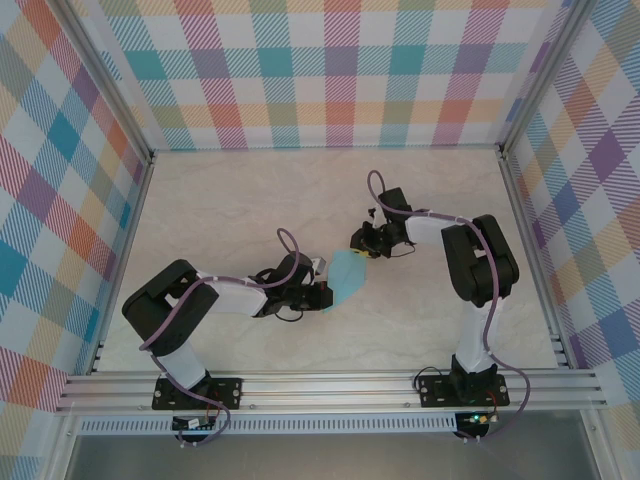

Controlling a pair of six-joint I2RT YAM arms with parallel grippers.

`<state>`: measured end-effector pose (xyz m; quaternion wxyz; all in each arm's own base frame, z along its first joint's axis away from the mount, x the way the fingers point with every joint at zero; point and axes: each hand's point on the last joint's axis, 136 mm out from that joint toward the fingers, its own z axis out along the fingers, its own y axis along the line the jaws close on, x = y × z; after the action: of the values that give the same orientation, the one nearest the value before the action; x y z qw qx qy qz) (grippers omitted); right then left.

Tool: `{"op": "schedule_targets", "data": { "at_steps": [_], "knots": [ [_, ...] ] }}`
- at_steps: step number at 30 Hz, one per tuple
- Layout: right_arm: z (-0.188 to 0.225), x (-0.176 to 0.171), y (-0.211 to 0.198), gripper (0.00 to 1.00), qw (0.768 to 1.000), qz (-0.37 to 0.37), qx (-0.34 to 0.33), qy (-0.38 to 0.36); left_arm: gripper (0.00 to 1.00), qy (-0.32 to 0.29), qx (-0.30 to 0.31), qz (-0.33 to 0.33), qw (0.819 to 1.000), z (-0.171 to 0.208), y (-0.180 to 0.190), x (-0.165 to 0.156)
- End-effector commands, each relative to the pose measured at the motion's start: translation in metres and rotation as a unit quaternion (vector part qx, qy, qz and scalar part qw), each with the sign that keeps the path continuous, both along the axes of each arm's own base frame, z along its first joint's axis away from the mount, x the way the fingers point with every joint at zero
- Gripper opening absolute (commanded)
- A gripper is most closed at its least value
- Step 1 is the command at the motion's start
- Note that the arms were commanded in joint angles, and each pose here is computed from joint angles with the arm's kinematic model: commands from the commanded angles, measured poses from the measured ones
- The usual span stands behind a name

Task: Fold a paper plane with a square sheet of paper (pick it up from the middle)
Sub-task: Fourth fold the wing at the center of the table.

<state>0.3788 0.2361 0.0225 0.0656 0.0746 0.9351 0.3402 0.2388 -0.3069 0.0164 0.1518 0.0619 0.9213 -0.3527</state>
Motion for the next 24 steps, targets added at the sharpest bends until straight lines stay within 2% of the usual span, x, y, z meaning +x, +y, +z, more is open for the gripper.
{"op": "schedule_targets", "data": {
  "at_steps": [1,7,12,19,24],
  "knots": [
    [0.000,0.005,-0.009,0.23,1.000,0.001,-0.010,0.001,0.03,0.100,0.147,0.023,0.984,-0.068,0.068,-0.046],
    [0.049,-0.005,-0.006,0.26,0.999,0.006,0.023,-0.039,0.03,0.097,0.144,0.024,0.984,-0.066,0.066,-0.044],
    [0.062,-0.033,0.013,0.29,0.997,0.029,0.063,-0.041,0.03,0.097,0.142,0.025,0.985,-0.065,0.065,-0.043],
    [0.033,-0.073,0.059,0.27,0.994,0.076,0.081,0.005,0.03,0.096,0.140,0.024,0.985,-0.065,0.064,-0.042],
    [-0.012,-0.082,0.046,0.23,0.997,0.052,0.026,0.042,0.03,0.094,0.141,0.023,0.985,-0.063,0.063,-0.041]
  ]
}}
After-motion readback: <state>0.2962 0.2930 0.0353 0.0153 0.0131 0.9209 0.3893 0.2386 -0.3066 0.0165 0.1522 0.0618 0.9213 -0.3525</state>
